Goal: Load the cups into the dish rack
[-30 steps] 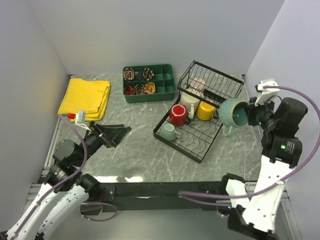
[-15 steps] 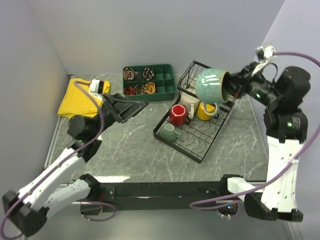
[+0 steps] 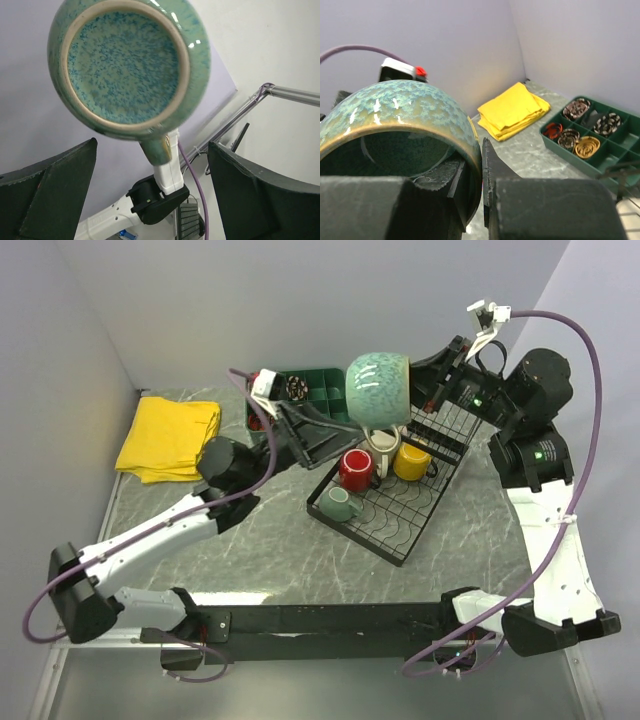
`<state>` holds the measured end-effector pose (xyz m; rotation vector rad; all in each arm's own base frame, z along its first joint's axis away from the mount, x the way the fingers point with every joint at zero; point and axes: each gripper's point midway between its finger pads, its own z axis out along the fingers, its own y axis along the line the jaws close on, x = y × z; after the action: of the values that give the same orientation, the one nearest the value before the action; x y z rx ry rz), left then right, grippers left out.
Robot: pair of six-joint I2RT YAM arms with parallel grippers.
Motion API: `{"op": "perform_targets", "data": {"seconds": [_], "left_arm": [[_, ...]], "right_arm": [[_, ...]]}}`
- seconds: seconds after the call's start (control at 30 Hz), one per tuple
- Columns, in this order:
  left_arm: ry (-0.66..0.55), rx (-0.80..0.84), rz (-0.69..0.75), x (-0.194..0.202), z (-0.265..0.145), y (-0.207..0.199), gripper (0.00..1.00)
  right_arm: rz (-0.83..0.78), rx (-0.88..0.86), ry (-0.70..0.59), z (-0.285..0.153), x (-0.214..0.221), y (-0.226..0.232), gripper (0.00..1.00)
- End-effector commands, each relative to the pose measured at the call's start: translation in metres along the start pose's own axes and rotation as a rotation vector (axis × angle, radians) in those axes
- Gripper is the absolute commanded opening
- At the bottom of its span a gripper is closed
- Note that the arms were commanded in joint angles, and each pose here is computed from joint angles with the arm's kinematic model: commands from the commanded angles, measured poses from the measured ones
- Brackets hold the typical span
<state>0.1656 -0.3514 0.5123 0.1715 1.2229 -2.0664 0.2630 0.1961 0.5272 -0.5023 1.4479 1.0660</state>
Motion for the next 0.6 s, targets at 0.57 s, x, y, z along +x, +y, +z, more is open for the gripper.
{"op": "perform_targets", "data": {"seconds": [0.57], "left_arm": [[-0.036,0.169,-0.047,-0.004,0.048,-0.030,0.74]], "right_arm": [[-0.113,0.092,-0.181,0.007,-0.034,0.002,0.00]]}}
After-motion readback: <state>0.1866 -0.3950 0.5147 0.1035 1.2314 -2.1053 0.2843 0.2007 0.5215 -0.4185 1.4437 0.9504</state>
